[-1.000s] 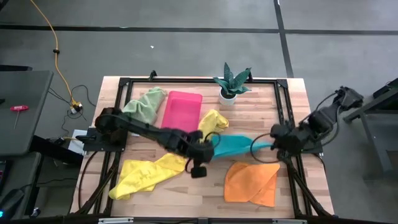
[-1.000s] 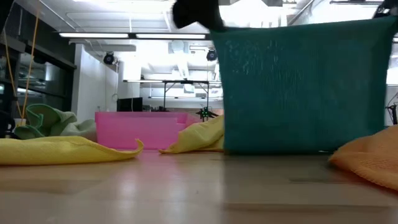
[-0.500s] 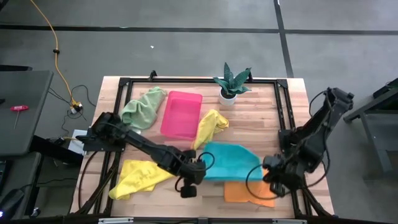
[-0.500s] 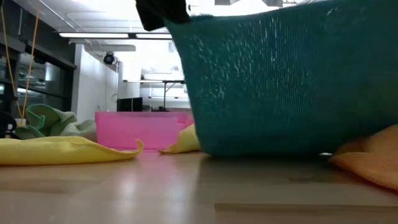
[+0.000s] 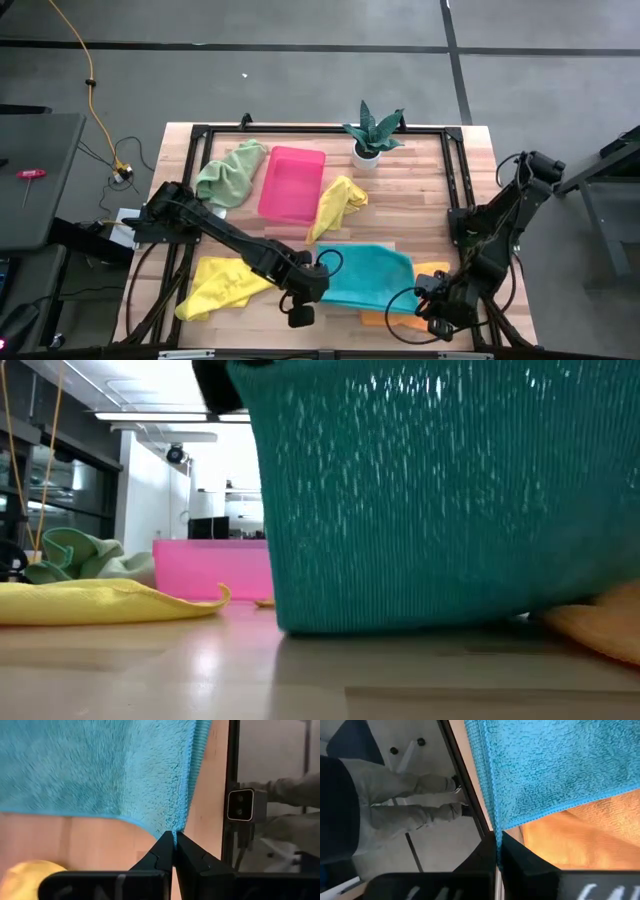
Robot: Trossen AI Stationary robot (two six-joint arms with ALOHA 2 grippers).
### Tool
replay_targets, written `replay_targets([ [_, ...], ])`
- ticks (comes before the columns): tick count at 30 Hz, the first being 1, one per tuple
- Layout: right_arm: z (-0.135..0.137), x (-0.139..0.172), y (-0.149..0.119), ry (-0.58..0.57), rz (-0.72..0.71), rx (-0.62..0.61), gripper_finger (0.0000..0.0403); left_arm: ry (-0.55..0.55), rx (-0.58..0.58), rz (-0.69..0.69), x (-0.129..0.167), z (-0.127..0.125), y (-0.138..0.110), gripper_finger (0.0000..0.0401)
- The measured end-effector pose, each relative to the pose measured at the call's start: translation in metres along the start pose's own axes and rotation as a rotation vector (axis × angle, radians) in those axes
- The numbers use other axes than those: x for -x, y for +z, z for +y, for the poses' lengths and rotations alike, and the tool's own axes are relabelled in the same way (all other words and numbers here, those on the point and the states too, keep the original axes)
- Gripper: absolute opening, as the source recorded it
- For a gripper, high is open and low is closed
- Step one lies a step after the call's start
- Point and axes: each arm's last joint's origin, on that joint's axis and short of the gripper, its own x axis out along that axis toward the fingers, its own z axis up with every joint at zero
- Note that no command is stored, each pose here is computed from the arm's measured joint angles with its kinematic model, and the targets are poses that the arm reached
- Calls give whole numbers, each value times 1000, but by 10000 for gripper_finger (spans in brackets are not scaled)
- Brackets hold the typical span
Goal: Fold microfiber towels
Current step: Fold the blue microfiber cloth
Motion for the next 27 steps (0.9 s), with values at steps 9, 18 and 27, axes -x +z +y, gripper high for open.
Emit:
replay_targets([
  [9,-23,6,27,-166,-37,-35,0,4,176,6,-30,17,-17,0],
  [18,-54,15,60,-384,-100,-148,0,125,223,-66,-31,44,-6,0],
  [27,-63,18,70,-425,-154,-310,0,247,237,-152,-26,79,14,0],
])
